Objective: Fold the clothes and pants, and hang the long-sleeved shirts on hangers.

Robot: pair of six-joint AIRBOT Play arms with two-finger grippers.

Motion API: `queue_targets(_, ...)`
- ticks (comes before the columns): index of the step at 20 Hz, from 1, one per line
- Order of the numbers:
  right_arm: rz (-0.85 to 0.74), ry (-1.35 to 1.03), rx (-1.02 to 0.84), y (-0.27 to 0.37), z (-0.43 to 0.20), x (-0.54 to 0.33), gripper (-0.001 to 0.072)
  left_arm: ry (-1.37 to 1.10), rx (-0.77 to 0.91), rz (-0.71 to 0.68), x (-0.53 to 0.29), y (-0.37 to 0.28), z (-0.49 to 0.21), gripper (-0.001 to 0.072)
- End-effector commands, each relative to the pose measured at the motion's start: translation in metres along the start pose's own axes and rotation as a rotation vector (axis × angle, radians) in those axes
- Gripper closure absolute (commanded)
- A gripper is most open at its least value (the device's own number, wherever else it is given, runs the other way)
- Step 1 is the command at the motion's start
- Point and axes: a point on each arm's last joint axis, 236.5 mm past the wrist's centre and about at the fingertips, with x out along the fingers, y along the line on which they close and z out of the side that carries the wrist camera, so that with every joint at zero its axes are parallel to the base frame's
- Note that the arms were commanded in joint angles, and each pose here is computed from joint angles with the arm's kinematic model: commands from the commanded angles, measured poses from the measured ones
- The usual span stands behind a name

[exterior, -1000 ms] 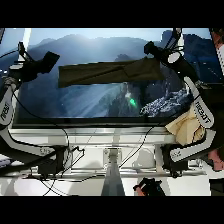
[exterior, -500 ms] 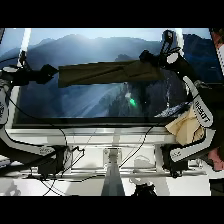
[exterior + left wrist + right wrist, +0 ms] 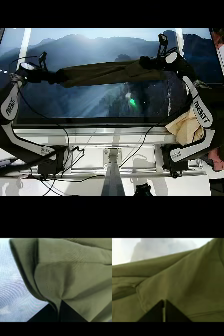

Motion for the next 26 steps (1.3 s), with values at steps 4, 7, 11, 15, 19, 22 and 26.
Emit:
queue_targets(4, 0.094, -0.032, -0.091, 0.075, 0.016, -0.003, 0.0698, 0.025, 0.196, -0.137, -0.095, -0.093, 0.016, 0.0691)
queue_targets(7, 0.161, 0.012, -0.142, 0.136, -0.013, 0.013, 0.0698, 0.073, 0.235, -0.176, -0.137, -0.131, -0.009, 0.0691)
queue_targets(11, 0.266, 0.134, -0.145, 0.218, -0.086, 0.043, 0.0698, -0.022, 0.325, -0.165, -0.185, -0.167, -0.013, 0.0691)
queue_targets(15, 0.441, 0.262, -0.147, 0.321, -0.169, 0.036, 0.0698, -0.067, 0.379, -0.067, -0.207, -0.163, -0.015, 0.0691)
queue_targets(19, 0.516, 0.247, -0.221, 0.378, -0.206, 0.020, 0.0698, -0.044, 0.305, -0.053, -0.199, -0.156, -0.016, 0.0691)
queue_targets(22, 0.475, 0.204, -0.274, 0.361, -0.185, 0.024, 0.0698, -0.057, 0.317, -0.060, -0.183, -0.163, -0.007, 0.0691)
queue_targets(26, 0.293, 0.063, -0.340, 0.269, -0.082, 0.022, 0.0698, -0.159, 0.321, -0.194, -0.136, -0.220, 0.021, 0.0690)
